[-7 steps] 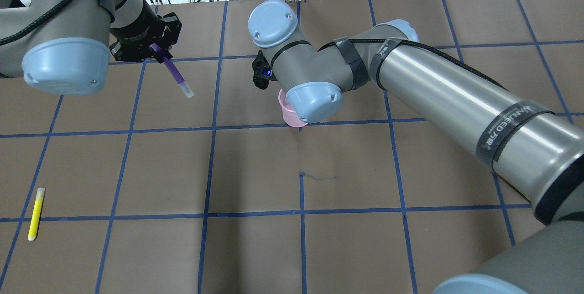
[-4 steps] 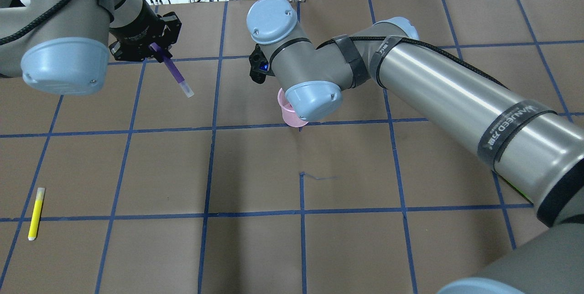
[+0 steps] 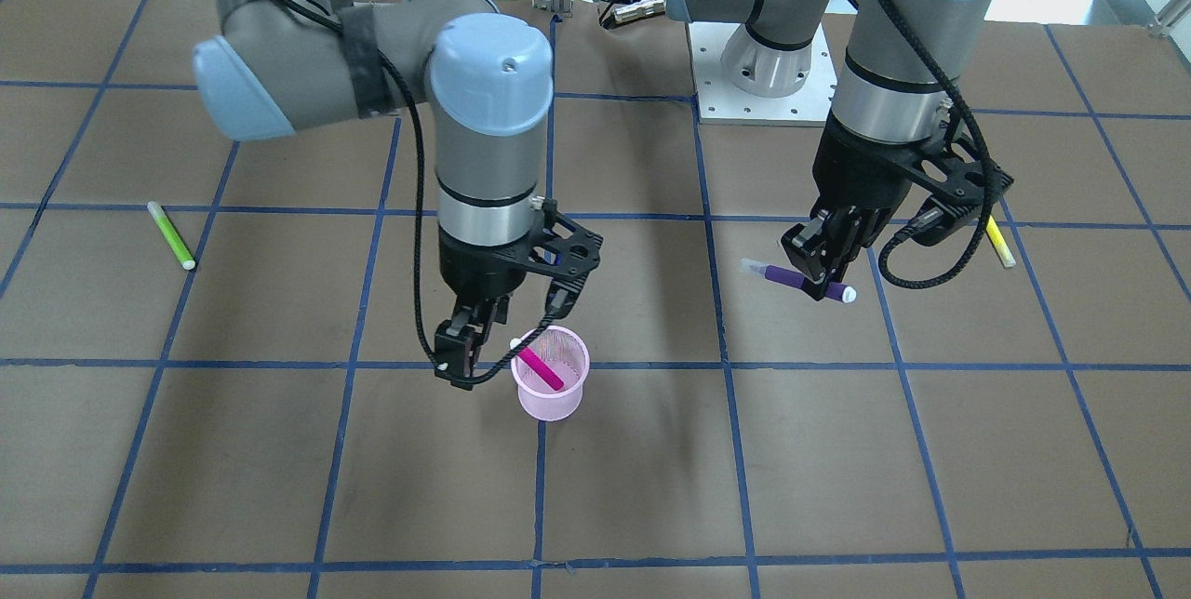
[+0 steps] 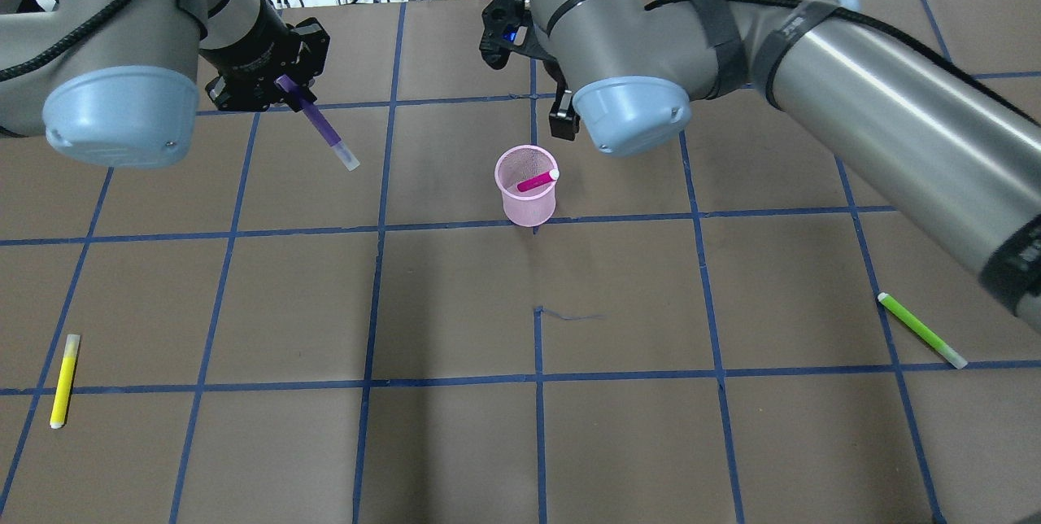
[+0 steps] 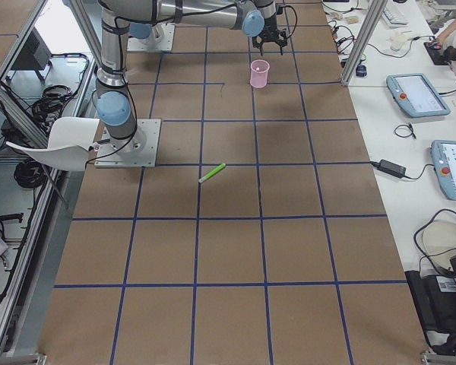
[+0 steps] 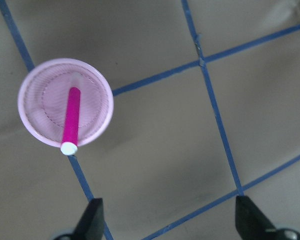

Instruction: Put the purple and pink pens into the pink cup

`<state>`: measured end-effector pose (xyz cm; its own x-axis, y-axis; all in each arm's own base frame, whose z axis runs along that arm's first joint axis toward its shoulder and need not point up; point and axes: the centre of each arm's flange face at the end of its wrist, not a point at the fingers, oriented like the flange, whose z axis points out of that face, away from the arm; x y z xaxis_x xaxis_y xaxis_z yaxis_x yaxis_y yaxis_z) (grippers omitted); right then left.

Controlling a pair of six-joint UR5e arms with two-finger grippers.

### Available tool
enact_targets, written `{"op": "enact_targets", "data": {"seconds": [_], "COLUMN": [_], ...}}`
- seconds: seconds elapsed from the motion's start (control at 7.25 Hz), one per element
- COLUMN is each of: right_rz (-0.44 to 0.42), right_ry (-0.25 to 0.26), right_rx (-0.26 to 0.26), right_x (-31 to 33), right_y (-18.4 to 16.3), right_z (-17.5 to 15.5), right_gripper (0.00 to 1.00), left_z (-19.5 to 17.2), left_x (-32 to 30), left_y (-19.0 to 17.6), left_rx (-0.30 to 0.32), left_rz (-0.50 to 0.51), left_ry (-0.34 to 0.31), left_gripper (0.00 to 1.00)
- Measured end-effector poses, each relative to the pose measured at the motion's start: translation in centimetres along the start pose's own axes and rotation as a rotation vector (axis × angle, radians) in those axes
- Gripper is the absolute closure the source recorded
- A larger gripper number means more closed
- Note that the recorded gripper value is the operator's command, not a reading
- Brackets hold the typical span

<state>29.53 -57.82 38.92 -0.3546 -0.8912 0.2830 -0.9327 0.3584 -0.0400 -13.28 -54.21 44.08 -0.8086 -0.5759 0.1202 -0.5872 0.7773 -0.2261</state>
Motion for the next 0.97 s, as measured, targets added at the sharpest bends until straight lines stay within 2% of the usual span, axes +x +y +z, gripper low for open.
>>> {"op": "enact_targets", "data": {"seconds": [0.14, 0.28, 0.41, 0.55, 0.69, 0.97], "right_rz": [0.067, 0.129, 0.215, 0.359, 0.537, 0.892], "right_ry": [-0.019, -0.061, -0.103, -0.124, -0.127, -0.121], "right_rx": [-0.004, -0.010, -0.004, 0.000, -0.002, -0.014], "right_x": [2.3, 3.9, 4.2, 3.6, 2.6, 1.5], "right_y": [3.7, 7.2, 9.8, 11.5, 12.6, 13.5], "right_z": [-2.0, -3.5, -5.0, -6.7, -8.3, -10.3], "right_gripper": [0.09, 0.08, 0.00, 0.00, 0.00, 0.00], "left_z": [0.2, 0.3, 0.6, 1.0, 1.5, 3.4], "left_x": [1.2, 2.8, 4.4, 5.9, 7.4, 10.3], "left_y": [1.1, 2.6, 3.8, 5.0, 6.5, 10.0], "left_rx": [-0.004, 0.011, 0.039, 0.081, 0.127, 0.149], "left_rz": [-0.014, -0.026, -0.047, -0.047, -0.043, -0.086], "left_ry": [0.007, 0.016, 0.031, 0.034, 0.023, 0.017], "left_gripper": [1.00, 1.00, 1.00, 1.00, 1.00, 1.00]}}
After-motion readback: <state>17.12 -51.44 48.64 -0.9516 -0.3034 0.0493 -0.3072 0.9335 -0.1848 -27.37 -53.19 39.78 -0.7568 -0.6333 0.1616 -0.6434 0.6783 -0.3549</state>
